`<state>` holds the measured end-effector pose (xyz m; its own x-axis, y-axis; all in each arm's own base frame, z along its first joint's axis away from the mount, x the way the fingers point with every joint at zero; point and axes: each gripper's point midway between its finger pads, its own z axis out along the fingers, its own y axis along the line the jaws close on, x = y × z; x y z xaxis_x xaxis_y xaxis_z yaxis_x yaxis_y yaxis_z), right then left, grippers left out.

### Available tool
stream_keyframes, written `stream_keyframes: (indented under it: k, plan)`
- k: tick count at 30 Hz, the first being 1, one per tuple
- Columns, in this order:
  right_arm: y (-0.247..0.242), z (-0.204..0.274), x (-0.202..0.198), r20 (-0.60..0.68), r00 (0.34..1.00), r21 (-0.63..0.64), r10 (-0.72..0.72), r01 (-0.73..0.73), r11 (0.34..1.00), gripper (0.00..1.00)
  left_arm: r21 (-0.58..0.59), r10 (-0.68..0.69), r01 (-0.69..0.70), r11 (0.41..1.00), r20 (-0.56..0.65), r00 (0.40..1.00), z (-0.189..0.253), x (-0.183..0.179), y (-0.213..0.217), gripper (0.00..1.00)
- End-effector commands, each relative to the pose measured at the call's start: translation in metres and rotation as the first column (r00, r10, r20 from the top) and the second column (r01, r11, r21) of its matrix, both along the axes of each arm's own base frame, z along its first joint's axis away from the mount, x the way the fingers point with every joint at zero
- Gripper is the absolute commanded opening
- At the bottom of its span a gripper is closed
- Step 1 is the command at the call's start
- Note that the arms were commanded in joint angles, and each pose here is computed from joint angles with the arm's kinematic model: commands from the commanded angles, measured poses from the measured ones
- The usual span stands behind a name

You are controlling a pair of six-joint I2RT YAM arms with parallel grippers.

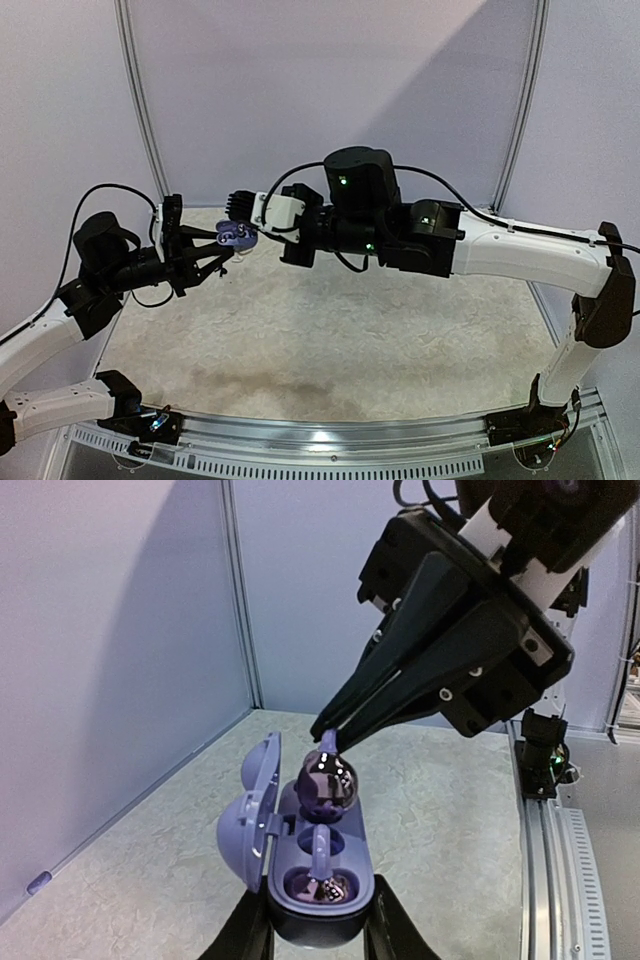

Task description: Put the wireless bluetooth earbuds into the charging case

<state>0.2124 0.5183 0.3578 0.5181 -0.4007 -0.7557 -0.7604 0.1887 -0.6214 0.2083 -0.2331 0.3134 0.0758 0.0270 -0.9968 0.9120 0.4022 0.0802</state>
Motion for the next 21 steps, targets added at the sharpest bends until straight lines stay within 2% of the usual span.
stream_keyframes:
  k: [1,12,21]
  plan:
    - [0.007,-0.005,0.001,-0.016,1.0,-0.009,-0.007,0.007,1.0,0.0,-0.013,0.013,-0.013,1.0,0.015,1.0,0.01,0.003,0.001,0.0]
    - [0.007,-0.017,0.005,-0.027,0.999,-0.042,-0.033,0.032,0.999,0.0,-0.013,0.017,-0.016,1.0,0.02,1.0,0.01,0.004,0.002,0.0]
    - [0.005,0.008,0.005,-0.049,0.998,0.05,-0.047,0.049,0.998,0.0,0.01,0.027,-0.028,1.0,0.042,0.999,0.005,0.004,0.003,0.0]
